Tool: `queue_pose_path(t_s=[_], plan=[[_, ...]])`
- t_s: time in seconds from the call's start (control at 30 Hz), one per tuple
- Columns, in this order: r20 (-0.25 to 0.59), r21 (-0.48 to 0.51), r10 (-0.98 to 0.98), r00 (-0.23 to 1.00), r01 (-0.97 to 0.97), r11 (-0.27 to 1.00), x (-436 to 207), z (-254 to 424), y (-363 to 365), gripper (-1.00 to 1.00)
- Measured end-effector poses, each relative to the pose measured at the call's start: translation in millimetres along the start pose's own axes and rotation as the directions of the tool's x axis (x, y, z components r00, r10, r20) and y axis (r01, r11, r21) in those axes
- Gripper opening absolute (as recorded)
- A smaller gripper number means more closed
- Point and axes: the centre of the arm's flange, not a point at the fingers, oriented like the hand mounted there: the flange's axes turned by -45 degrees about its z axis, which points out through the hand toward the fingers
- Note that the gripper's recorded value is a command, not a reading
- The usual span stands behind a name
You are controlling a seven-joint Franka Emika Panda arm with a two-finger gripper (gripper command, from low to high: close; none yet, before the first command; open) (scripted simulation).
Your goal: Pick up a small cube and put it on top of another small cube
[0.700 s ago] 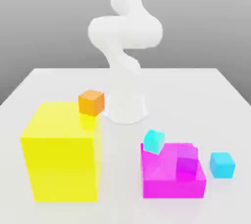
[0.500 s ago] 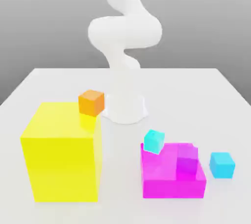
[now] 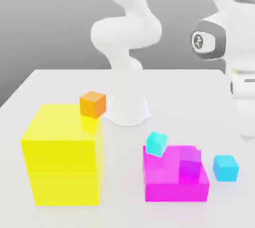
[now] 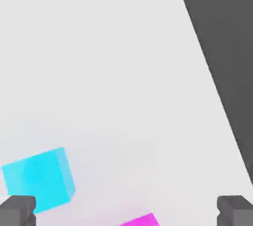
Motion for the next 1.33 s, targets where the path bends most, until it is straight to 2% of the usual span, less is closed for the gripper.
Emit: queue_pose_path(t_s=[0.07,0.23,0.27,0.5,0.7,1.03,1.2,1.23,1.33], plan=[[0.037,0.033,-0.086,0.996,0.085,0.996,-1.3,33.1,-19.2,0.00],[0.050,0.047,-0.117,0.992,0.115,0.992,-4.8,92.3,-27.8,0.00],[0.049,0.048,-0.117,0.992,0.115,0.992,-5.7,100.9,-28.8,-1.00],[0.051,0.049,-0.118,0.992,0.115,0.992,-5.9,102.0,-29.1,-1.00],[0.052,0.048,-0.112,0.992,0.110,0.993,-4.6,42.8,-24.6,-1.00],[0.061,0.035,0.131,0.990,-0.133,0.990,-97.1,-72.8,43.7,-1.00],[0.060,0.036,0.155,0.986,-0.158,0.987,-110.5,-29.7,45.8,-1.00],[0.061,0.035,0.156,0.986,-0.159,0.987,-111.6,-22.1,45.2,1.00],[0.061,0.035,0.156,0.986,-0.159,0.987,-111.6,-22.1,45.2,1.00]])
